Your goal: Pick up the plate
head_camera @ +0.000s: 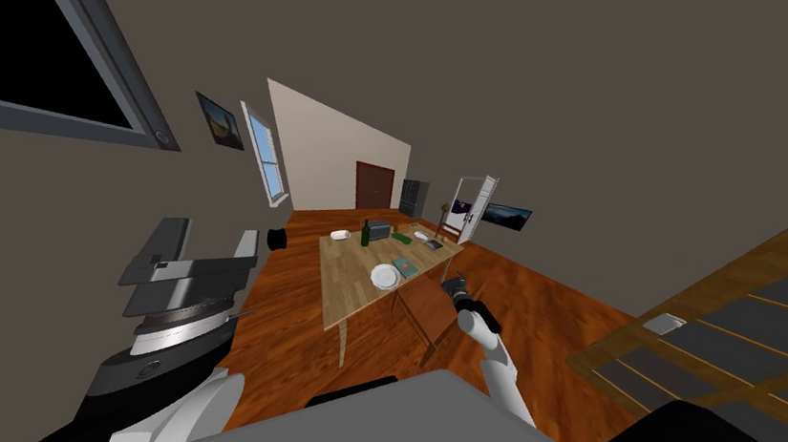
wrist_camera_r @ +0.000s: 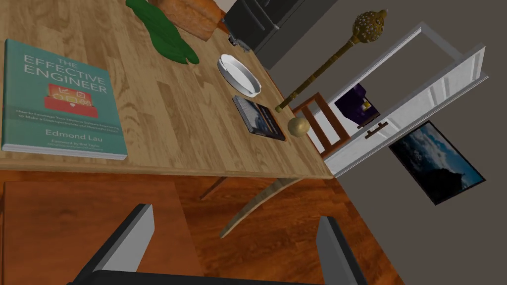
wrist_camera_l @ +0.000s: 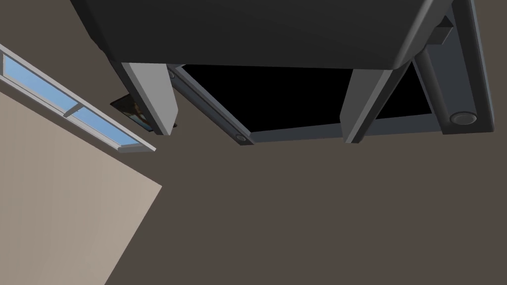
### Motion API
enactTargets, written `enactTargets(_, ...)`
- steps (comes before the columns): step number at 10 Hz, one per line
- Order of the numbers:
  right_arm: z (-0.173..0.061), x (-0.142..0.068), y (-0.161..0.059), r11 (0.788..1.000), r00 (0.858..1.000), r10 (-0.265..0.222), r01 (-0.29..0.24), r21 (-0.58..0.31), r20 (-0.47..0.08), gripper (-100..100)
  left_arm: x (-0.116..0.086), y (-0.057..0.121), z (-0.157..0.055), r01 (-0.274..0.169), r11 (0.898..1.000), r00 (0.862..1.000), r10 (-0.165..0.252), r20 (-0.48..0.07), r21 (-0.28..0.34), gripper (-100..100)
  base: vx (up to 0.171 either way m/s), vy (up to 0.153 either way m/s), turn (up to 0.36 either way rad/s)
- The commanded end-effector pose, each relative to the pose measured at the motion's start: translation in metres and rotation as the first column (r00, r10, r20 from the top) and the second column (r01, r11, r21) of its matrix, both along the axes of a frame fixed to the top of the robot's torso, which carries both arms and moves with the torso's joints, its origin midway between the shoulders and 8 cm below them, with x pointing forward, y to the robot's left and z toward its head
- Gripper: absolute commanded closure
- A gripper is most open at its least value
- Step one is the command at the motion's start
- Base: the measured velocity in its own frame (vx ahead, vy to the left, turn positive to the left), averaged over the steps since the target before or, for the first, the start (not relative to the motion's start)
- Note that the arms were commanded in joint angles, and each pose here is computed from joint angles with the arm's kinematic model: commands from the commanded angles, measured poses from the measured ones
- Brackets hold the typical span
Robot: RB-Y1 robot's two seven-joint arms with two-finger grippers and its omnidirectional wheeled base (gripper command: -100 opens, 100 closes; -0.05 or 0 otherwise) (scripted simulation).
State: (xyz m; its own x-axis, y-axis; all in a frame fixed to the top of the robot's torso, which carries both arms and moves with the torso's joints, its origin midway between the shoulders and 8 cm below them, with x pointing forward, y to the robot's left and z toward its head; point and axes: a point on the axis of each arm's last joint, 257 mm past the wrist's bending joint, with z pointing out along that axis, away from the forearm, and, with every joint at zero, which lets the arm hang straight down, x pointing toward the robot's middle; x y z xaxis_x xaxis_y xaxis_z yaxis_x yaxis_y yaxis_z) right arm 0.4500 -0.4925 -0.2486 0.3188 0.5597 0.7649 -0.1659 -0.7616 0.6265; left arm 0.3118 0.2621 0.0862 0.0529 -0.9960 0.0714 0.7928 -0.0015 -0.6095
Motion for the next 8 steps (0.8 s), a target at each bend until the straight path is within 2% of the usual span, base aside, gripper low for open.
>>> enactTargets(1,-0.011,0.001,-0.003,0.997,1.000,-0.007,0.008,0.073,-0.007,-100,0.000,0.000,0.000,0.000,1.000,1.000,0.000,0.000,0.000,0,0.002,0.007,0.042)
enactTargets(2,-0.025,0.002,-0.006,0.987,1.000,-0.018,0.021,0.161,-0.018,-100,0.000,0.000,0.000,0.000,1.000,1.000,0.000,0.000,0.000,0,0.005,0.008,0.075)
enactTargets(3,-0.029,0.001,-0.006,0.983,1.000,-0.021,0.024,0.182,-0.019,-100,0.000,0.000,0.000,0.000,1.000,1.000,0.000,0.000,0.000,0,0.005,0.004,0.043)
enactTargets(4,-0.045,0.001,-0.008,0.961,0.999,-0.032,0.040,0.275,-0.033,-100,0.000,0.000,0.000,0.000,1.000,1.000,0.000,0.000,0.000,0,0.008,0.004,0.077)
enactTargets(5,-0.047,0.001,-0.007,0.956,0.999,-0.033,0.041,0.291,-0.031,-100,0.000,0.000,0.000,0.000,1.000,1.000,0.000,0.000,0.000,0,0.007,0.002,0.037)
enactTargets(6,-0.057,0.003,-0.006,0.924,0.999,-0.041,0.051,0.378,-0.033,-100,0.000,0.000,0.000,0.000,1.000,1.000,0.000,0.000,0.000,0,0.009,0.005,0.067)
enactTargets(7,-0.065,0.001,-0.007,0.916,0.998,-0.046,0.058,0.398,-0.041,-100,0.000,0.000,0.000,0.000,1.000,1.000,0.000,0.000,0.000,0,0.008,0.003,0.040)
enactTargets(8,-0.078,0.001,-0.004,0.869,0.997,-0.056,0.072,0.489,-0.049,-100,0.000,0.000,0.000,0.000,1.000,1.000,0.000,0.000,0.000,0,0.014,0.002,0.072)
